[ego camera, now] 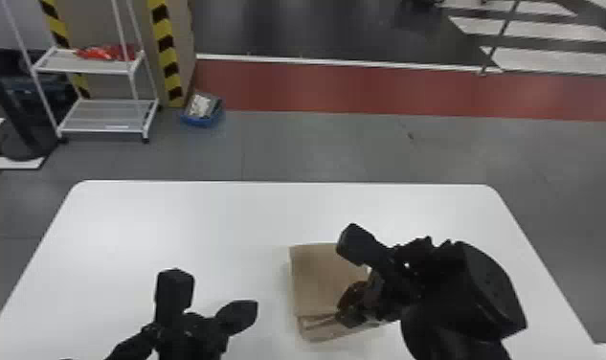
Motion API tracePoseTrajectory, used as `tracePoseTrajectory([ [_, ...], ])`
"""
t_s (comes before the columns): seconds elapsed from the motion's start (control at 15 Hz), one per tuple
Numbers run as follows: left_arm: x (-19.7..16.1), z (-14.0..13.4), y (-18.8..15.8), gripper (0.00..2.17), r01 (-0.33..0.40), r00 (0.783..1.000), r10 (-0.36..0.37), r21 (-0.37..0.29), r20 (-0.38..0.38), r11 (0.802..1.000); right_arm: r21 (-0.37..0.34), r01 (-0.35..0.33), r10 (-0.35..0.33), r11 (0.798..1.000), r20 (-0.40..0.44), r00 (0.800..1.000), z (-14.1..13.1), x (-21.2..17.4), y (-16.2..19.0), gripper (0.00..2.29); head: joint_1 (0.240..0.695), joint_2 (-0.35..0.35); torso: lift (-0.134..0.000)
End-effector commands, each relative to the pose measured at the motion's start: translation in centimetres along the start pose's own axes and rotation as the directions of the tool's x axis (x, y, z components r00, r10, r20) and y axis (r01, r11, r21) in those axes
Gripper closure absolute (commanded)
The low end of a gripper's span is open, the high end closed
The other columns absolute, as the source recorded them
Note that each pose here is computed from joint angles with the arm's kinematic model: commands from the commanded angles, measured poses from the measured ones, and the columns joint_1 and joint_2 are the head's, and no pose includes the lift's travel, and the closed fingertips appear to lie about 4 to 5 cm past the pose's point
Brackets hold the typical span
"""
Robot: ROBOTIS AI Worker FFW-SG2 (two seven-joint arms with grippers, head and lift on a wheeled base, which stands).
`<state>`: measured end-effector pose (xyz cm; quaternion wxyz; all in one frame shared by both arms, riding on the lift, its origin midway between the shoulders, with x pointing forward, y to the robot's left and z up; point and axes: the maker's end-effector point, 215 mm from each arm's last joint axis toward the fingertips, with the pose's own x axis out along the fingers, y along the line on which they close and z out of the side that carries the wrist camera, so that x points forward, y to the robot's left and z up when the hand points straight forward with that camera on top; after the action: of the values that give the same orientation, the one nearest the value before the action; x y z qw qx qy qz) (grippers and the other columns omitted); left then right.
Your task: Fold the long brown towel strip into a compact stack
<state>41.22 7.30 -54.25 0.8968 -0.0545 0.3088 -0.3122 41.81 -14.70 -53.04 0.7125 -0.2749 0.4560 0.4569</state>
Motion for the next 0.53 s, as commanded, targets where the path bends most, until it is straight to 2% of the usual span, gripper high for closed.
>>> tracePoseTrajectory([
  [0.0,-0.2,0.3,0.1,1.45,-0.003,1.0,0.003,0.002,0.007,1.0,0.041,0.021,-0.024,0.999,0.056,0.998,0.1,-1.9,-0.8,0.0,0.695,-0.101,0.0],
  [0.13,-0.6,0.8,0.2,1.45,-0.007,1.0,0.007,0.003,0.021,1.0,0.111,0.034,-0.05,0.993,0.146,0.988,0.2,-4.4,-2.2,0.02,0.695,-0.107,0.0],
  [0.27,-0.7,1.3,0.3,1.44,-0.01,0.999,0.01,0.007,0.033,1.0,0.209,0.031,-0.086,0.977,0.254,0.963,0.3,-7.4,-3.8,0.05,0.695,-0.12,0.0],
  [0.33,-0.8,1.6,0.6,1.45,-0.016,0.999,0.016,0.009,0.043,1.0,0.272,0.017,-0.106,0.962,0.316,0.943,0.1,-9.0,-4.7,0.05,0.695,-0.127,0.0],
  [0.47,-1.1,3.1,1.3,1.44,-0.033,0.995,0.031,0.027,0.091,0.999,0.36,0.0,-0.167,0.933,0.432,0.886,-0.3,-12.0,-6.6,0.05,0.695,-0.144,0.0],
])
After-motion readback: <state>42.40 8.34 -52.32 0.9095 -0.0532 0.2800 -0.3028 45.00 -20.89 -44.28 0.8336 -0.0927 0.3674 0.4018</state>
